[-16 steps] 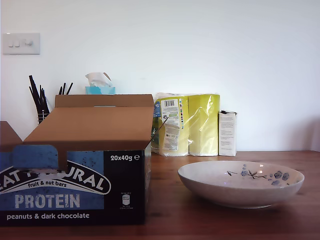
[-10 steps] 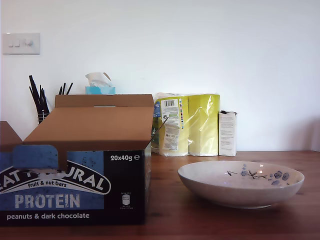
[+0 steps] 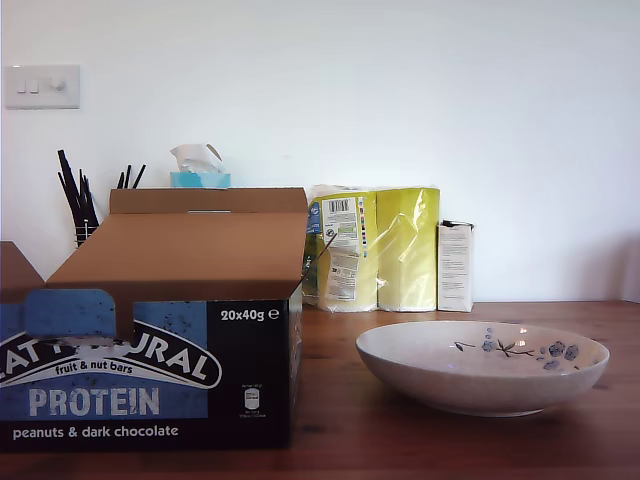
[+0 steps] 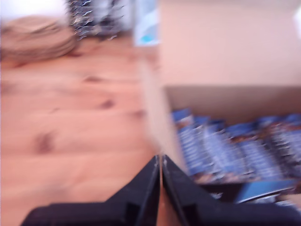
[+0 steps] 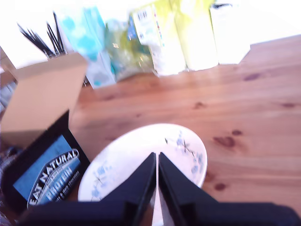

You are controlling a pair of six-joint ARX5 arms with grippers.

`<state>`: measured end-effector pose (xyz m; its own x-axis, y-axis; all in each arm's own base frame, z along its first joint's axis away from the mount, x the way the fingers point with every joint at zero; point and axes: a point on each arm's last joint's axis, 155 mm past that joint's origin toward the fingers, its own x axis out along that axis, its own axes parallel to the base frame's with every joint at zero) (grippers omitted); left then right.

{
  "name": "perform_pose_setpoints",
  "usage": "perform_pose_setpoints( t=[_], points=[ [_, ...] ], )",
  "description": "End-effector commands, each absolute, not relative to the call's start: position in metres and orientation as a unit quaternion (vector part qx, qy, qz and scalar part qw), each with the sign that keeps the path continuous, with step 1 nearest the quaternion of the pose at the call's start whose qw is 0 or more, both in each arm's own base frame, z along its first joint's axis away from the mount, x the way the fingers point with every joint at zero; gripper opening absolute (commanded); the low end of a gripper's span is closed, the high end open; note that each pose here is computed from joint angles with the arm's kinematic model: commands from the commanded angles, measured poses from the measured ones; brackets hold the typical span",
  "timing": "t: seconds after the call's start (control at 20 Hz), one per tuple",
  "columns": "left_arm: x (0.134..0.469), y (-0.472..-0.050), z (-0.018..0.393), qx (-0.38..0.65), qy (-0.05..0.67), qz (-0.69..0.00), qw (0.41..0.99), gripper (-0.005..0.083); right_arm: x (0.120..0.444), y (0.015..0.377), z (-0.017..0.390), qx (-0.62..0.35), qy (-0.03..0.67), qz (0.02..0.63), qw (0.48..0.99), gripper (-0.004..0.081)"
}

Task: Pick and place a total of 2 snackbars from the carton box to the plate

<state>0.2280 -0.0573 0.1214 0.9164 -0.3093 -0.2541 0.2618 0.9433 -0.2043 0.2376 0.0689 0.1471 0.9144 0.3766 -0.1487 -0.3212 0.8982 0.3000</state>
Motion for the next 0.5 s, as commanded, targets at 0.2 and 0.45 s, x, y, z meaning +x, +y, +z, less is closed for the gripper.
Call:
perform_pose_setpoints(
  t=[0.2,0.45],
  points=[
    [0.214,-0.081,0.194,-0.088,0.074,-0.212,0.970,-0.0019,0.223,0.083,0.203,0.149,0.084,0.213,0.962,-0.0013],
    [0.215,-0.092,0.203,-0.084,0.143,-0.233,0.958,-0.0019,0.197,0.098,0.228,0.122,0.163,0.244,0.948,-0.0013]
  ],
)
